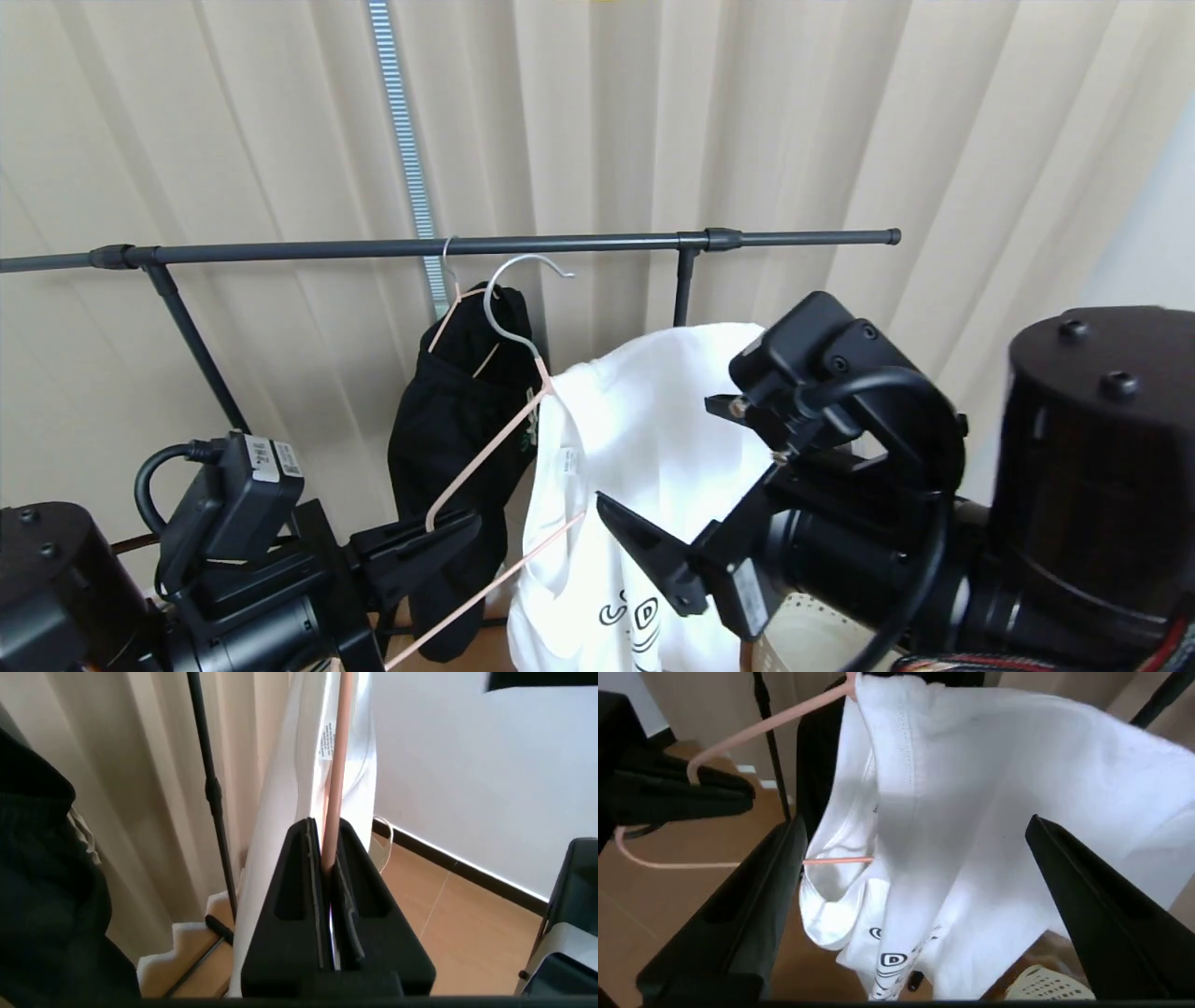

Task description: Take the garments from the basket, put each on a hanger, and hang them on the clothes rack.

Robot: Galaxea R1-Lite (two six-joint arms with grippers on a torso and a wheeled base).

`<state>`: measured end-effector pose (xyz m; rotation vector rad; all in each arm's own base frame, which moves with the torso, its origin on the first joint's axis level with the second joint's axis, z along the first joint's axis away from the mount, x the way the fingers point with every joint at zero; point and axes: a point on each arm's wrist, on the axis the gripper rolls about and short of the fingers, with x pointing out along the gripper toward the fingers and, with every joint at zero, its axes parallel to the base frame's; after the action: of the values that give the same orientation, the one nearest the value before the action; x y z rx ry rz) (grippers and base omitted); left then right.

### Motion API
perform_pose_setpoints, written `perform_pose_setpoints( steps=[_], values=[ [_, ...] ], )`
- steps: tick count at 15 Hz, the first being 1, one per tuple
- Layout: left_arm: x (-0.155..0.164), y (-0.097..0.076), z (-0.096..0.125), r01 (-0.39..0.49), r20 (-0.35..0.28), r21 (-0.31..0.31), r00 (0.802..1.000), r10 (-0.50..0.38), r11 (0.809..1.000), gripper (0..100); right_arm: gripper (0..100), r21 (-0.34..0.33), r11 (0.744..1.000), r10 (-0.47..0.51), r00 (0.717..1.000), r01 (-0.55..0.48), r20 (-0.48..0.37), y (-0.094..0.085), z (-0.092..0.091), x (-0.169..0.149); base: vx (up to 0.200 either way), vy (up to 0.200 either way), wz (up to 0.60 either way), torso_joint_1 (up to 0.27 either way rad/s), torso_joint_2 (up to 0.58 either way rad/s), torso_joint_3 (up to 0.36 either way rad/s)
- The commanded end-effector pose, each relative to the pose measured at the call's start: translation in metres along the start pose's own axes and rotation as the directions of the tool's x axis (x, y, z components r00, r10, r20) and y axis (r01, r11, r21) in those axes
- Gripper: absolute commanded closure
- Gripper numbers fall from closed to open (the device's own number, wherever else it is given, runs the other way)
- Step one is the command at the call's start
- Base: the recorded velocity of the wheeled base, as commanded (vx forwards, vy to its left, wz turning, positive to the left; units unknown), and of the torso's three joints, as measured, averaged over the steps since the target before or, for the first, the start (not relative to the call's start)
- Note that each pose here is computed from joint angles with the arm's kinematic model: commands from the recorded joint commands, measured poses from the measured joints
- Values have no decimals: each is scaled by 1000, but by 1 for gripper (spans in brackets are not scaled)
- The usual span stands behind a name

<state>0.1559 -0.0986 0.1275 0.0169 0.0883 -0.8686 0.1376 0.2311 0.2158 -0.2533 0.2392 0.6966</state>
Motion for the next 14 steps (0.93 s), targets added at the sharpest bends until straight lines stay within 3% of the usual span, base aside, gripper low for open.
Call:
perform_pose_setpoints(
  steps=[1,4,8,10,11,14],
  values=[
    [-4,12,-2,-25,-9,5,1000,25,1000,100,0,-33,999,28,999,-27,27,-26,8,-29,0,0,0,0,0,0],
    [-9,25,-7,7,-25,35,1000,-6,999,100,0,-60,992,111,992,-114,-56,-42,16,-38,0,0,0,0,0,0],
    [-14,36,-16,71,-58,70,996,-67,995,100,0,-78,952,277,941,-296,-194,-68,29,-36,0,0,0,0,0,0],
    [-15,40,-23,104,-80,74,992,-98,992,100,0,-102,918,351,905,-383,-241,-83,35,-34,0,0,0,0,0,0],
    [-15,41,-25,119,-88,76,990,-112,990,100,0,-108,887,409,871,-450,-272,-93,34,-28,0,0,0,0,0,0],
    [-18,39,-31,182,-101,86,980,-173,979,100,0,-169,821,468,812,-546,-350,-112,23,-3,0,0,0,0,0,0]
  ],
)
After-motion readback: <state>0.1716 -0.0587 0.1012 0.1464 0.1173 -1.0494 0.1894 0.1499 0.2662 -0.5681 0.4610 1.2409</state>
